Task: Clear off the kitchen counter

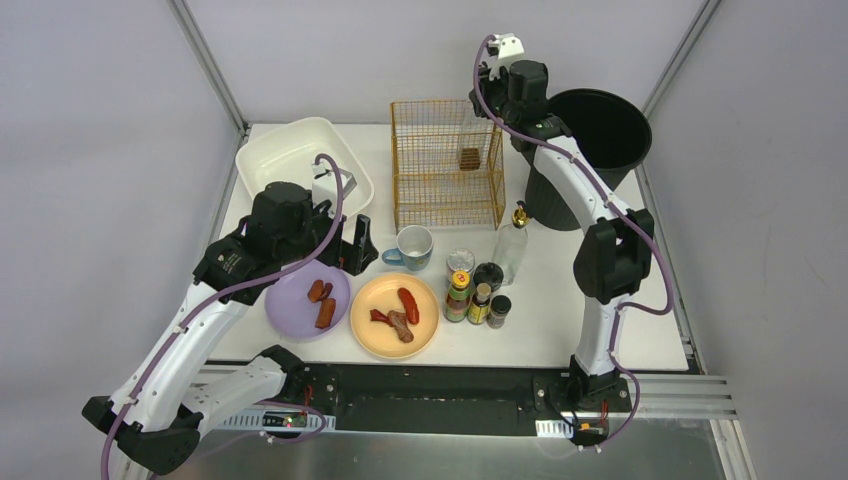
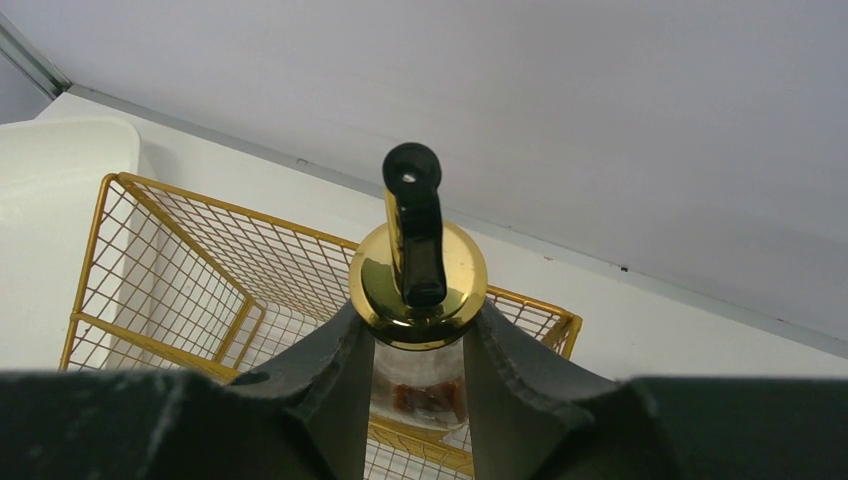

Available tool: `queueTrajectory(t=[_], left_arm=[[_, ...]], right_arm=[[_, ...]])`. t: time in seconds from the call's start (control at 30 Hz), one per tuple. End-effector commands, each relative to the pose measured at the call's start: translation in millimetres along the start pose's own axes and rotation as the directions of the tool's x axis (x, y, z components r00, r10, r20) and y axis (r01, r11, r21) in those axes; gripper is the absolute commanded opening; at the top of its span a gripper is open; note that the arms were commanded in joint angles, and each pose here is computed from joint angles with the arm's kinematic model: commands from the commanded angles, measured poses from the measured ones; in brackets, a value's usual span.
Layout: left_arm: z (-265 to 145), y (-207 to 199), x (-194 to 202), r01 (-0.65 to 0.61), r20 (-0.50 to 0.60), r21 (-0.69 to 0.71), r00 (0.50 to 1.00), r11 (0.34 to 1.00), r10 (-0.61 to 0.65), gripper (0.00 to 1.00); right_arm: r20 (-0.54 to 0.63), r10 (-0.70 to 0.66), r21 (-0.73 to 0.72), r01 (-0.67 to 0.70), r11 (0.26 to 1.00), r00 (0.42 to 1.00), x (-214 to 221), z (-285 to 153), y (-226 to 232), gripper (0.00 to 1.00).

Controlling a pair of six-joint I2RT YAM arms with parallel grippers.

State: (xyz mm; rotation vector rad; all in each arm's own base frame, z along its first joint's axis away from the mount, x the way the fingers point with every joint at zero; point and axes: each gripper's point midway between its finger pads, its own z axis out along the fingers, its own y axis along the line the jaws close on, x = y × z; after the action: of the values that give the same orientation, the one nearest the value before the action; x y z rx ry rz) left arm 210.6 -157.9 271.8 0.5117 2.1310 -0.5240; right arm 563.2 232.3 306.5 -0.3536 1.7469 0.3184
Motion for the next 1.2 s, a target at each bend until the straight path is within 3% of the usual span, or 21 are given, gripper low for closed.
queueTrajectory(t=[0.0, 0.6, 0.77, 1.0, 1.17], left_arm=[[-2, -1, -3, -0.018, 0.025, 0.006, 1.0, 1.0, 0.018, 1.0], [-2, 1, -1, -0.02, 0.025, 0.0, 0.999, 1.0, 0.02, 1.0], [-3, 0, -1, -0.022, 0.026, 0.003, 0.999, 1.0, 0.022, 0.99], [-3, 1, 0, -0.022, 0.026, 0.0, 0.999, 1.0, 0.022, 0.99], [-5, 1, 1, -0.022, 0.03, 0.001, 0.999, 1.0, 0.022, 1.0]], right_arm=[[0.102, -0.021, 0.005, 0.02, 1.0, 0.995, -31, -3, 4, 0.0], [0.024, 0.009, 0.033, -0.01, 0.999, 1.0, 9, 4, 1, 0.01], [0.039, 0.02, 0.067, -0.023, 0.997, 0.999, 5, 0, -4, 0.3], [0.074, 0.019, 0.095, -0.026, 0.995, 0.997, -10, -10, -5, 0.58], [0.097, 0.012, 0.098, -0.021, 0.995, 0.995, -23, -25, -1, 0.67]])
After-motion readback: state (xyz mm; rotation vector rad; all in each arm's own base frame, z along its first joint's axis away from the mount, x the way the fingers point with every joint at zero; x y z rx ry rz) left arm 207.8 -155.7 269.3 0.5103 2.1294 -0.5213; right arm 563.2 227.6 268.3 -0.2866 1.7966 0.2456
